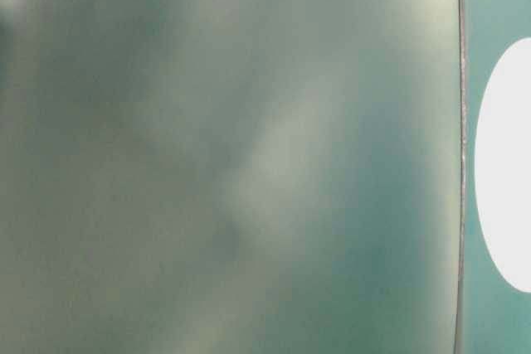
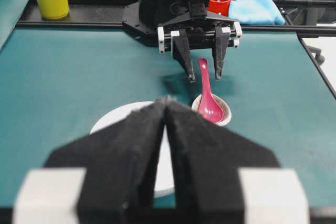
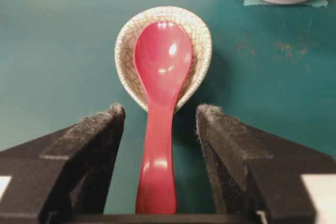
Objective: Scoop the yellow hexagonal prism block from the bowl with a spoon using the right arm.
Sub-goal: 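Close the right gripper on the pink spoon handle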
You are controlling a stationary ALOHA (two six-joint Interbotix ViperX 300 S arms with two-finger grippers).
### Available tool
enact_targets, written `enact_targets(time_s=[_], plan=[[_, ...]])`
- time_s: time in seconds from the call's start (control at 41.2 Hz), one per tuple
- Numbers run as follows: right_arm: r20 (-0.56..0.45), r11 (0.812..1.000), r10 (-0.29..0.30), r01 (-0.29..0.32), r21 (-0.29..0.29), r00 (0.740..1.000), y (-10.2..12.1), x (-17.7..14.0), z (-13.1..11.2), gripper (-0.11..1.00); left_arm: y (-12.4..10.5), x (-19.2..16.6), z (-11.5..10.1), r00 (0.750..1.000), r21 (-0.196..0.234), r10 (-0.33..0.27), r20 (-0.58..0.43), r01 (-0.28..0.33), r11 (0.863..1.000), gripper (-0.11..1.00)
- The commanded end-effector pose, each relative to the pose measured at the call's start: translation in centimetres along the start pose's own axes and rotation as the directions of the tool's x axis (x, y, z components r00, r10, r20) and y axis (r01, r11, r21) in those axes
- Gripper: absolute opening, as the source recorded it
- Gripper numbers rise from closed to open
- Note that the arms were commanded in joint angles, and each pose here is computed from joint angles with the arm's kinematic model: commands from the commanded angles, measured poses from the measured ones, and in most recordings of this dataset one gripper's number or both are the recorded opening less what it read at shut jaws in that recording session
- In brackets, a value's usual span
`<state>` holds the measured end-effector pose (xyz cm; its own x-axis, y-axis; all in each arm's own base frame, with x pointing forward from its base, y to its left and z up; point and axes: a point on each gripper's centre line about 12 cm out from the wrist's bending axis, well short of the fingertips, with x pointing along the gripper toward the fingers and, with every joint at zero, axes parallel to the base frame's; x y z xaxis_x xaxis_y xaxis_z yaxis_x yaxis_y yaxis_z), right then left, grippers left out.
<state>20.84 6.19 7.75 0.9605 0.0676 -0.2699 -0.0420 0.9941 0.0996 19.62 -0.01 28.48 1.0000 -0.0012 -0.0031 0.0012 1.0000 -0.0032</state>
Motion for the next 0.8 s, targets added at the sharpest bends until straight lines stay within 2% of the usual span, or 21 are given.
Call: enact_targets(time_s=[0.0, 0.194, 0.607, 0.704, 0.777], plan=[[0.004, 1.000, 0.011, -0.011, -0.002, 1.000, 0.23, 0.04, 0.15, 0.59, -0.01, 0.22, 1.07, 1.000, 0.002, 0.000, 0.025, 0.000, 1.000, 0.08], [-0.010, 1.000, 0.012, -0.012, -0.007, 1.000, 0.25, 0.04, -0.02, 0.50, -0.04, 0.22, 1.07, 1.000, 0.003, -0.002, 0.025, 0.002, 1.000, 0.08], [-0.009, 1.000, 0.012, -0.012, -0.011, 1.000, 0.27, 0.08, 0.01, 0.47, -0.04, 0.22, 1.03, 1.000, 0.002, -0.002, 0.021, 0.002, 1.000, 0.08], [-0.003, 1.000, 0.012, -0.012, -0.024, 1.000, 0.28, 0.13, 0.09, 0.41, -0.01, 0.22, 1.03, 1.000, 0.002, -0.001, 0.021, 0.001, 1.000, 0.08], [0.015, 0.999, 0.013, -0.013, -0.030, 1.000, 0.33, 0.15, 0.37, 0.28, -0.01, 0.23, 1.08, 1.000, 0.002, -0.001, 0.021, 0.001, 1.000, 0.08]])
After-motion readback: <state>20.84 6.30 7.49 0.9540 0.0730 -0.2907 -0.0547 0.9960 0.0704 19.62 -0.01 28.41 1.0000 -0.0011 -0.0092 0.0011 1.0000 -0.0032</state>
